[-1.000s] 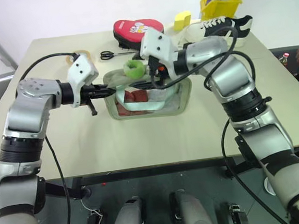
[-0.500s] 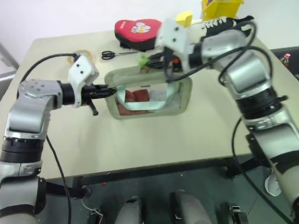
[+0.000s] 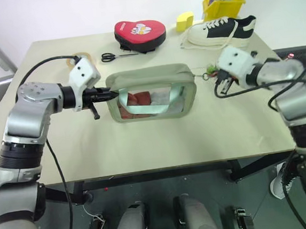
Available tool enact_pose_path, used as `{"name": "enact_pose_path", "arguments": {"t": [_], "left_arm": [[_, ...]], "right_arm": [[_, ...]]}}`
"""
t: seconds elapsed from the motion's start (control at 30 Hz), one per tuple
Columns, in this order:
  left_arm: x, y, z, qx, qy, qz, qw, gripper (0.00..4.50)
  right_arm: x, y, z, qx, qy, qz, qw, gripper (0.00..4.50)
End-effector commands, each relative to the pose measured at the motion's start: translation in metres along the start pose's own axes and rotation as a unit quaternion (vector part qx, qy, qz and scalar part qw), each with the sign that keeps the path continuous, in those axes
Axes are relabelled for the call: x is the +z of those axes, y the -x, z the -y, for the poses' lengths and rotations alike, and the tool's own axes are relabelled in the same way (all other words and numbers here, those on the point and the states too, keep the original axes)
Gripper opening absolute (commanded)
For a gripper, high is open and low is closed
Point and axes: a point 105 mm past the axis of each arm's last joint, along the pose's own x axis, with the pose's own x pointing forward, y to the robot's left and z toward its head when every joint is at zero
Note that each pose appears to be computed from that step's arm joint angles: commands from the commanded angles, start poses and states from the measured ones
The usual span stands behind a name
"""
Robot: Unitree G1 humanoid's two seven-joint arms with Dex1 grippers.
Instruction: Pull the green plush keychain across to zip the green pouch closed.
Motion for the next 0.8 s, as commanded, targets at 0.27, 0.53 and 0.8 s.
{"name": "enact_pose_path", "arguments": {"t": [0.27, 0.53, 0.8], "left_arm": [[0.012, 0.003, -0.003, 0.004, -0.014, 0.014, 1.0, 0.0], [0.013, 0.004, -0.003, 0.007, -0.009, 0.021, 1.0, 0.0], [0.02, 0.029, -0.015, 0.003, 0.008, 0.028, 1.0, 4.13]], "right_arm": [[0.001, -0.035, -0.096, 0.083, -0.154, 0.037, 0.984, 0.05], [0.009, -0.01, -0.053, 0.085, -0.157, 0.053, 0.983, 1.45], [0.051, 0.047, -0.011, 0.178, -0.11, 0.092, 0.974, 4.5]]}}
